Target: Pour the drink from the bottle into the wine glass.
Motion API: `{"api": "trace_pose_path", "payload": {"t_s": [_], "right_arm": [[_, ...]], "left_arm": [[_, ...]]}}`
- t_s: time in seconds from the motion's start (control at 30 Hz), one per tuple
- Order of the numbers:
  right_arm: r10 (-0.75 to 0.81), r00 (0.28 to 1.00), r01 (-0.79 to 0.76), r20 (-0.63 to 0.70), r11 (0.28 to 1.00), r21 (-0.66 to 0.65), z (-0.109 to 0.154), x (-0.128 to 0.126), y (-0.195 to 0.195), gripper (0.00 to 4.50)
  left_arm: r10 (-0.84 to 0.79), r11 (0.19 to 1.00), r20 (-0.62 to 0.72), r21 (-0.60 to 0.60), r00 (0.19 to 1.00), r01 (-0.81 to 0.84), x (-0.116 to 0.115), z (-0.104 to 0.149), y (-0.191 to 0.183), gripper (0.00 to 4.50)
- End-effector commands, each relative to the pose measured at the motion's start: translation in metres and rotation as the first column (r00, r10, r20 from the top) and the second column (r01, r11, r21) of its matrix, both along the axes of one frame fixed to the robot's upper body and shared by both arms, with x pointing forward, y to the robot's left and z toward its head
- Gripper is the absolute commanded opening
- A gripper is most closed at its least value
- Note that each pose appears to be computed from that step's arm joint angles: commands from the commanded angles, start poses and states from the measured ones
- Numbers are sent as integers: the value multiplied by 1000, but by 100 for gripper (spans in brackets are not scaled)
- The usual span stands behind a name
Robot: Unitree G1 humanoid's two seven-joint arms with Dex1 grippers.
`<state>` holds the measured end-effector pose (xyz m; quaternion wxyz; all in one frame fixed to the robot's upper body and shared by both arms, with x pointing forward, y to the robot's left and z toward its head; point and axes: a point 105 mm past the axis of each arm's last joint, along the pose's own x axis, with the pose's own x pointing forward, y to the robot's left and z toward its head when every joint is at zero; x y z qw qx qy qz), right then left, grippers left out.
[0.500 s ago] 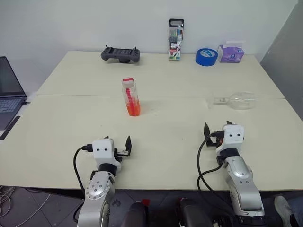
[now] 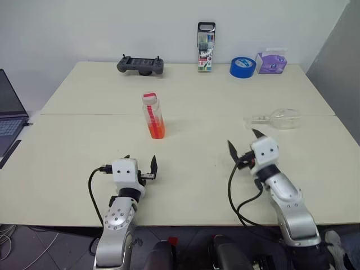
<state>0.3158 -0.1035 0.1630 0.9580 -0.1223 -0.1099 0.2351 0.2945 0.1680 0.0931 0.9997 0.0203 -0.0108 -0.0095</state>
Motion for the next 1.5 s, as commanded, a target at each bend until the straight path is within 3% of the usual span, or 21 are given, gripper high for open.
{"api": "trace_pose_path", "payload": {"t_s": [0.03,0.37,0.5,1.1,1.5], "right_arm": [[169,985,-168,-42,986,22,16,-5,19,450],[369,926,-359,-81,926,116,52,-1,36,450],[392,918,-384,-64,916,114,65,1,41,450],[393,917,-384,-68,916,115,70,1,45,450],[386,919,-378,-78,920,103,67,-3,47,450]], "left_arm": [[-7,1000,69,-9,998,8,9,20,-5,447],[-55,998,206,-15,977,60,52,81,-13,447],[-82,995,208,-42,975,92,65,92,-16,447],[-104,994,245,-5,964,109,110,105,-17,447],[-127,991,260,-4,957,132,118,103,-29,447]]}}
